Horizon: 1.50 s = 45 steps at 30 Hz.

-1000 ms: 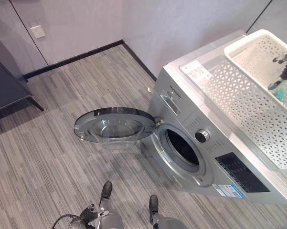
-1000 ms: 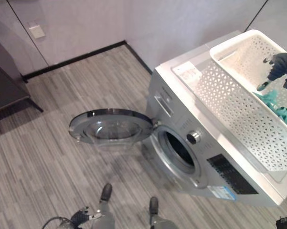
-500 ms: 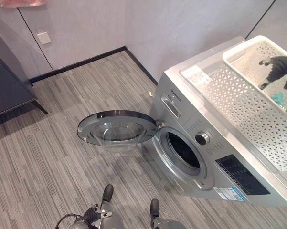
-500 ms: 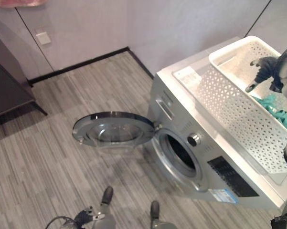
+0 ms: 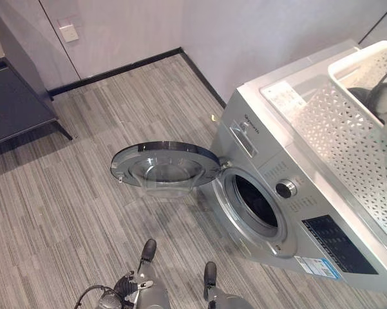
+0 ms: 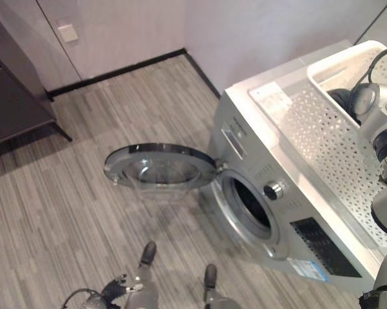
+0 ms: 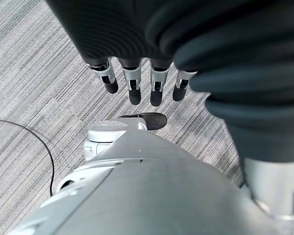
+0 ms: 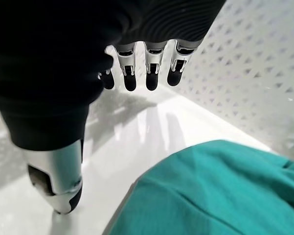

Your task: Grab the laundry basket,head to the washer,open it,put in the laundry and shut it.

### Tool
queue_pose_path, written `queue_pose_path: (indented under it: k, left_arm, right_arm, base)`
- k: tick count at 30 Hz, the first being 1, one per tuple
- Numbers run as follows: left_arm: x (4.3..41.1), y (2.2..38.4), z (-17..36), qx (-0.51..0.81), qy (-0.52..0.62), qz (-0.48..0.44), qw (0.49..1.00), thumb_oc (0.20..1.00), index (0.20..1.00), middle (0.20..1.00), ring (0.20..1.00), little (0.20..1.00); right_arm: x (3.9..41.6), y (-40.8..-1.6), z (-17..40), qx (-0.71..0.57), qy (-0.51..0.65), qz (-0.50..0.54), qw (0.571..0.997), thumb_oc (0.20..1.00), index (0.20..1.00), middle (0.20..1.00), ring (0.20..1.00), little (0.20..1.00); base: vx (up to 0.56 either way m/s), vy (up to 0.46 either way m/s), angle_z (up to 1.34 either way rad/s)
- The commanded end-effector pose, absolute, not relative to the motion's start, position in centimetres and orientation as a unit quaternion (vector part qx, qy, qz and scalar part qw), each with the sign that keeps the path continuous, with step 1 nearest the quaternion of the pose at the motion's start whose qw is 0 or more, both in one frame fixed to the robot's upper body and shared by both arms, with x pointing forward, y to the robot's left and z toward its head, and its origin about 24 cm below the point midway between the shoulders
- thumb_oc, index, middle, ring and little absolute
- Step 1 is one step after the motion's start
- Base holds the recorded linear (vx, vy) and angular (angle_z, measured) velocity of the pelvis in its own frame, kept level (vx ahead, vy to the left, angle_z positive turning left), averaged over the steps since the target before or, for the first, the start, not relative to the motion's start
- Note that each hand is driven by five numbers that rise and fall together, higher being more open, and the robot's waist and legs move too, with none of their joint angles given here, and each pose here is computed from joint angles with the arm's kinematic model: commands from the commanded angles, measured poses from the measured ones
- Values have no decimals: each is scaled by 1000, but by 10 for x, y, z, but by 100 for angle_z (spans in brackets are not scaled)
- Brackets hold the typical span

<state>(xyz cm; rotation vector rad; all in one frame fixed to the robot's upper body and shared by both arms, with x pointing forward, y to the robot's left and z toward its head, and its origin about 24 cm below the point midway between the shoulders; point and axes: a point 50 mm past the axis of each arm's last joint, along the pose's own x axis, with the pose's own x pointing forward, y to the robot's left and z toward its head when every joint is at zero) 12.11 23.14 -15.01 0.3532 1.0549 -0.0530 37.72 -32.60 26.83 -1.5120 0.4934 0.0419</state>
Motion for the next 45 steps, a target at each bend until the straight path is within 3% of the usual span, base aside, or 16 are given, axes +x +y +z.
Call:
queue_pose_path:
  k: [1,9,11,12,13,14,15,28,31,34,40,45]
  left_arm:
    - [148,247,-136,193,467,-19,863,1000,1000,1000,1000,1000]
    - [145,238,-139,184,467,-30,865,1000,1000,1000,1000,1000]
    - [142,237,-141,183,471,-30,863,1000,1000,1000,1000,1000]
    - [142,237,-141,183,471,-30,863,1000,1000,1000,1000,1000]
    - [140,238,-142,182,475,-27,861,1000,1000,1000,1000,1000]
    - [140,239,-142,182,476,-26,860,1000,1000,1000,1000,1000]
    - [138,239,-143,183,479,-28,858,1000,1000,1000,1000,1000]
    - [131,236,-146,182,491,-31,851,1000,1000,1000,1000,1000]
    - [124,237,-149,186,505,-28,842,1000,1000,1000,1000,1000]
    - [122,238,-150,190,508,-24,840,1000,1000,1000,1000,1000]
    - [120,243,-150,217,507,-12,834,1000,1000,1000,1000,1000]
    - [115,247,-150,228,512,-1,828,1000,1000,1000,1000,1000]
  right_arm:
    - [366,-343,290,-658,239,-18,714,1000,1000,1000,1000,1000]
    - [359,-357,271,-639,272,-9,719,1000,1000,1000,1000,1000]
    - [357,-360,268,-638,277,-10,718,871,871,871,871,871]
    - [357,-360,268,-638,277,-10,718,871,871,871,871,871]
    - [357,-361,266,-635,278,-9,721,780,780,780,780,780]
    - [357,-361,266,-634,278,-9,722,595,595,595,595,595]
    - [356,-362,266,-634,277,-10,722,200,200,200,200,200]
    - [358,-358,275,-623,239,-19,745,200,200,200,200,200]
    - [351,-352,338,-548,68,-92,829,200,200,200,200,200]
    - [333,-365,373,-478,-35,-166,862,200,200,200,200,200]
    - [297,-388,412,-359,-193,-293,865,200,200,200,200,200]
    - [289,-388,423,-342,-230,-318,854,200,200,200,200,200]
  base:
    - [0,0,0]
    - [0,0,0]
    - [0,0,0]
    - [0,0,0]
    - [0,0,0]
    - [0,0,0]
    - [0,0,0]
    - [9,0,0]
    - [46,20,1]
    - [37,15,-6]
    - [36,0,-2]
    - [20,2,0]
